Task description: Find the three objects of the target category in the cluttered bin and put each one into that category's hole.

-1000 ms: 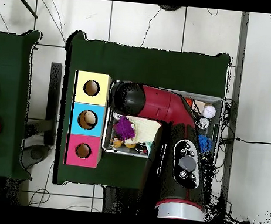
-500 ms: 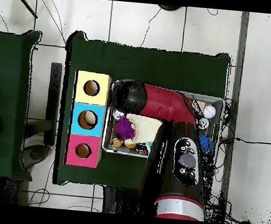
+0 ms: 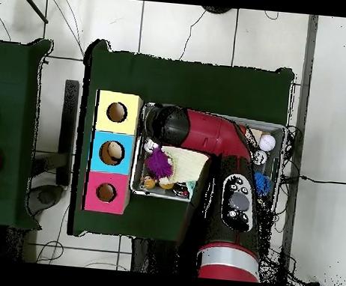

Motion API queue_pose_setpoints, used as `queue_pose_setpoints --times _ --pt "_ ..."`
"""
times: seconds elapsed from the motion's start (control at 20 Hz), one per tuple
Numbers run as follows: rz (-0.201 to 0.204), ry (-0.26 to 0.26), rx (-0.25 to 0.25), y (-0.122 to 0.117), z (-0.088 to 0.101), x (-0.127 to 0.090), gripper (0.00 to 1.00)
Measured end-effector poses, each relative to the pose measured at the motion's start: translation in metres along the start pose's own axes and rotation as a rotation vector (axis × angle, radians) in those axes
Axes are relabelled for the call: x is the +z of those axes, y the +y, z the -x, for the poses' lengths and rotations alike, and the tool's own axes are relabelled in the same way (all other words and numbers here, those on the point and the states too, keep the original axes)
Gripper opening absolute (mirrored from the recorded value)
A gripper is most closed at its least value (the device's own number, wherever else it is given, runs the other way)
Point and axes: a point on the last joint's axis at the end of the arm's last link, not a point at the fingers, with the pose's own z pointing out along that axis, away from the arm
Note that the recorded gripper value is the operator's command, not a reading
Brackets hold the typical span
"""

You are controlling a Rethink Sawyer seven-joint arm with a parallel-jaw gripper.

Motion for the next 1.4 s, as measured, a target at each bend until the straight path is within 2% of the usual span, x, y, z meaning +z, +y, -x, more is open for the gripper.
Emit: queue_pose_setpoints --times 0.45,0.8,1.4 --pt "-0.021 0.014 -0.003 -0.004 -0.006 0.021 1.00" --pt "-0.023 0.028 -0.002 -0.005 -0.012 0.030 1.00" --pt "-0.023 0.033 -0.002 -0.005 -0.013 0.033 1.00"
